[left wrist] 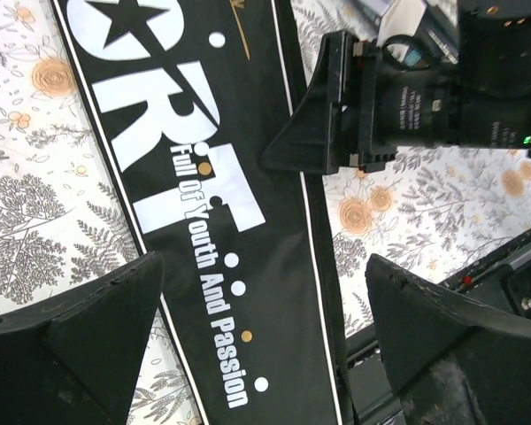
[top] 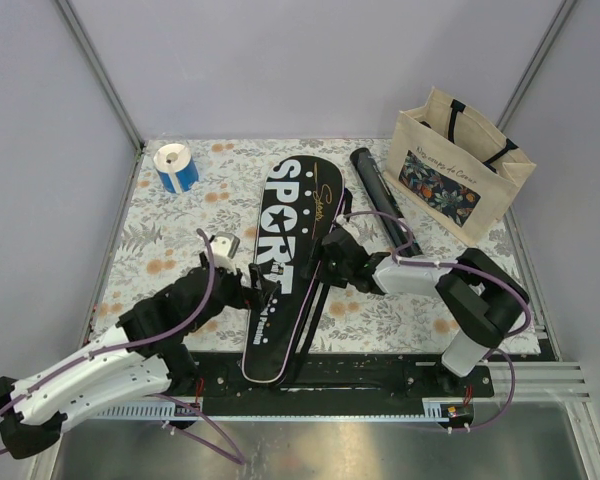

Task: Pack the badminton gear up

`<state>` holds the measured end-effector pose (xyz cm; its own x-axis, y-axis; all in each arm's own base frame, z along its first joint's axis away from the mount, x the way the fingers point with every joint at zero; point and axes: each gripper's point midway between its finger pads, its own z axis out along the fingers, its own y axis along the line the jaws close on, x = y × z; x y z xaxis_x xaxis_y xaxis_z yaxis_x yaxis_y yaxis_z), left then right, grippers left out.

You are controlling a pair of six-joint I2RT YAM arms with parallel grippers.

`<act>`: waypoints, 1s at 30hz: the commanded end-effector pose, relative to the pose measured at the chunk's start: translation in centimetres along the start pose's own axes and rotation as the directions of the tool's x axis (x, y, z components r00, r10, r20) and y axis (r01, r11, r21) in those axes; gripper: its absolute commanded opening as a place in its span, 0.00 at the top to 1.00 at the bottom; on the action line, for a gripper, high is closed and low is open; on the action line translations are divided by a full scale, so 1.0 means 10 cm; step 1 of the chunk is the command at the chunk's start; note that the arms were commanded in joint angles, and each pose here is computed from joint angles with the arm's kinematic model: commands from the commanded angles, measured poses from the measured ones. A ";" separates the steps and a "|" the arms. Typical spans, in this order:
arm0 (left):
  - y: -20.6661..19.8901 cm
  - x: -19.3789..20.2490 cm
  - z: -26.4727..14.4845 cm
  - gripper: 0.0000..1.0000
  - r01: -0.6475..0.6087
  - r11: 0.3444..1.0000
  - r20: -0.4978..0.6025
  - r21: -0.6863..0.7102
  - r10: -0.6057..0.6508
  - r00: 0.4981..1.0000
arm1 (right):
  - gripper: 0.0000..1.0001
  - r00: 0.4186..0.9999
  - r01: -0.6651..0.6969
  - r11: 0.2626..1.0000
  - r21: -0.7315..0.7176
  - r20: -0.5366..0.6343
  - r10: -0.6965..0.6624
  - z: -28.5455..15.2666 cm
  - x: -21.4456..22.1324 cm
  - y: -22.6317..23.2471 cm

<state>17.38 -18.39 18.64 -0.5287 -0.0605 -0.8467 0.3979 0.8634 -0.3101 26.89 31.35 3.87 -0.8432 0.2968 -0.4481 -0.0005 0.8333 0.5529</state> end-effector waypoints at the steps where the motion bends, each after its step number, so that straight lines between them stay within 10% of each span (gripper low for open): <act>1: 0.07 -0.19 -0.06 0.01 0.025 0.999 0.107 -0.022 -0.023 0.994 | 0.26 0.998 0.019 0.999 -0.026 -0.053 -0.020 0.08 0.09 0.02; 7: 0.13 -0.10 0.01 0.01 0.069 0.997 0.123 -0.036 -0.065 0.990 | 0.47 0.994 -0.002 1.000 -0.031 -0.109 -0.001 0.14 0.27 -0.08; 13: 0.23 0.15 0.11 0.01 0.090 0.989 0.026 -0.115 -0.088 0.996 | 0.99 1.000 0.001 0.992 -0.128 -0.009 -0.002 -0.08 0.02 0.18; 30: 0.10 0.39 0.16 0.01 0.148 0.988 -0.065 -0.055 -0.151 0.986 | 1.00 0.991 -0.026 0.937 -0.347 0.112 0.069 -0.96 -0.59 1.00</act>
<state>16.90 -18.33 13.18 -0.6350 -0.1059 -0.7652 0.2846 0.8888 -0.3592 25.76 32.20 12.34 -0.8208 0.3429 -0.4568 -0.0968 0.7047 0.7029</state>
